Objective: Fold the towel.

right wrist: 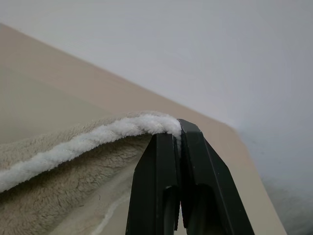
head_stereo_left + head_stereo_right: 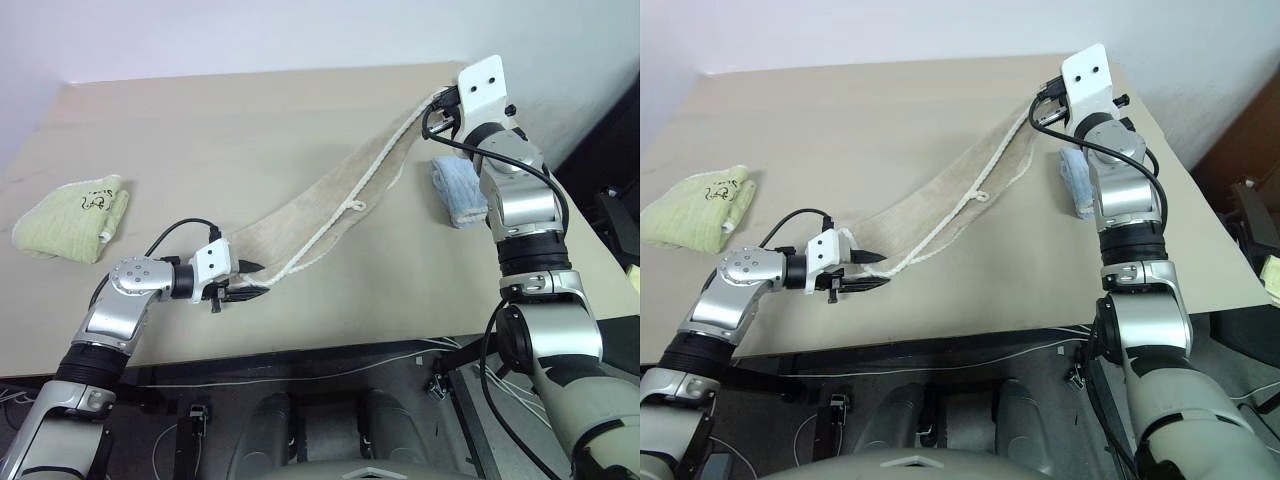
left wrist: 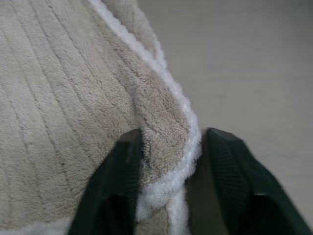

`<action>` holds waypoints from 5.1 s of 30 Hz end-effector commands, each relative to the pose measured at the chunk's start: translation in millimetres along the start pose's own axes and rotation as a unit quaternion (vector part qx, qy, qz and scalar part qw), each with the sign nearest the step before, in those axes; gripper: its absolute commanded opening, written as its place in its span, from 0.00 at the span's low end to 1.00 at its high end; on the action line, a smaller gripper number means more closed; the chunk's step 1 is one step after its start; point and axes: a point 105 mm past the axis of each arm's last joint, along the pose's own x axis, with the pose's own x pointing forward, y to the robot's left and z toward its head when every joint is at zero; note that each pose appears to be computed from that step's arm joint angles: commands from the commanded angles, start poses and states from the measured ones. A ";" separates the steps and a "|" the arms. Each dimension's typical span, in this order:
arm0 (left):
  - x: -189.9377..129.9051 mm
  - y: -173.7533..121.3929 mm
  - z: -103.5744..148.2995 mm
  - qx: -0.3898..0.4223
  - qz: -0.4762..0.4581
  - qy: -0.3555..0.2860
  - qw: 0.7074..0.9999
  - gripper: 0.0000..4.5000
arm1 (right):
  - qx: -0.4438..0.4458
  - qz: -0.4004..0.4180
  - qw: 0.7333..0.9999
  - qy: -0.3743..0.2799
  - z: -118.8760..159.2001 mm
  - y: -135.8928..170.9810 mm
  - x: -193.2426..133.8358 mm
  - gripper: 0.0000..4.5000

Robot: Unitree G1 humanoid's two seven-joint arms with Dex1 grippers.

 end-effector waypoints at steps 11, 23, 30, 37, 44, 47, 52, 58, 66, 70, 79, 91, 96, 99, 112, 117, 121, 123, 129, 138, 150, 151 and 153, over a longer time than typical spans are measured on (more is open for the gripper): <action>-26.0 17.2 26.7 -0.086 0.051 -0.092 0.991 0.01 | -0.015 -0.008 0.999 -0.035 19.2 -4.6 -1.5 0.00; -77.3 86.1 97.4 -0.199 0.145 -0.227 0.942 0.01 | -0.022 -0.015 0.999 -0.034 19.2 -16.8 -2.6 0.00; -111.4 158.9 103.4 -0.214 0.270 -0.220 0.913 0.01 | -0.053 -0.053 0.997 -0.028 24.0 -58.3 1.5 0.00; -124.8 194.1 130.9 -0.179 0.328 -0.255 0.892 0.01 | -0.090 -0.058 0.994 -0.029 30.6 -72.1 10.8 0.00; -153.4 202.0 145.4 -0.143 0.370 -0.274 0.876 0.01 | -0.086 0.004 0.995 -0.047 33.2 -64.3 5.8 0.00; -167.4 200.3 136.1 -0.133 0.388 -0.242 0.879 0.01 | -0.071 0.070 0.994 -0.055 25.3 -46.0 -7.4 0.00; -170.7 182.8 88.0 -0.079 0.376 -0.094 0.919 0.01 | -0.055 0.198 0.977 -0.047 12.6 -2.8 -52.2 0.00; -174.8 155.5 63.0 -0.117 0.299 -0.102 0.942 0.01 | -0.048 0.278 0.959 0.000 1.8 14.4 -100.1 0.00; -171.0 116.5 29.0 -0.120 0.202 -0.052 0.971 0.01 | -0.055 0.343 0.936 0.056 -7.6 18.4 -131.7 0.00; -177.4 92.0 7.6 -0.167 0.163 -0.040 0.972 0.01 | -0.062 0.431 0.892 0.120 -30.9 32.0 -170.4 0.00; -179.1 22.7 -35.7 -0.238 0.106 0.012 0.965 0.01 | -0.052 0.472 0.854 0.215 -71.1 28.4 -214.5 0.00; -180.7 15.6 -31.2 -0.246 0.136 0.010 0.960 0.01 | -0.027 0.490 0.845 0.211 -61.0 28.1 -224.9 0.00; -171.7 37.3 -14.1 -0.256 0.152 -0.025 0.954 0.01 | 0.024 0.455 0.869 0.192 -55.7 14.9 -206.9 0.00; -166.6 43.6 -14.7 -0.252 0.149 -0.006 0.956 0.01 | 0.024 0.443 0.876 0.187 -57.9 9.4 -198.1 0.00; -147.5 94.4 -18.8 -0.244 0.205 -0.011 0.948 0.01 | 0.027 0.424 0.892 0.158 -64.4 18.4 -153.8 0.00; -146.9 104.9 -19.0 -0.247 0.223 -0.012 0.943 0.01 | 0.015 0.422 0.896 0.139 -66.8 24.4 -138.9 0.00; -144.6 110.2 -22.2 -0.252 0.236 -0.005 0.938 0.01 | 0.008 0.416 0.901 0.123 -66.2 27.2 -123.0 0.00; -139.7 110.0 -24.5 -0.253 0.232 0.001 0.939 0.01 | 0.001 0.412 0.904 0.116 -67.2 29.3 -113.8 0.00; -129.9 113.6 -29.1 -0.261 0.238 0.015 0.935 0.01 | 0.001 0.399 0.911 0.105 -70.5 33.7 -96.1 0.00; -122.7 117.1 -29.0 -0.266 0.246 0.003 0.932 0.23 | -0.001 0.377 0.919 0.116 -80.0 35.2 -83.4 0.00; -142.3 121.3 -20.7 -0.262 0.274 -0.038 0.925 1.00 | 0.054 0.369 0.925 0.078 -60.3 33.0 -82.8 0.85; -144.4 121.7 -19.5 -0.255 0.277 -0.040 0.925 1.00 | 0.070 0.360 0.927 0.076 -57.7 28.5 -83.0 0.92; -148.6 125.9 -15.0 -0.231 0.295 -0.046 0.926 1.00 | 0.111 0.346 0.929 0.075 -53.0 18.7 -87.0 0.99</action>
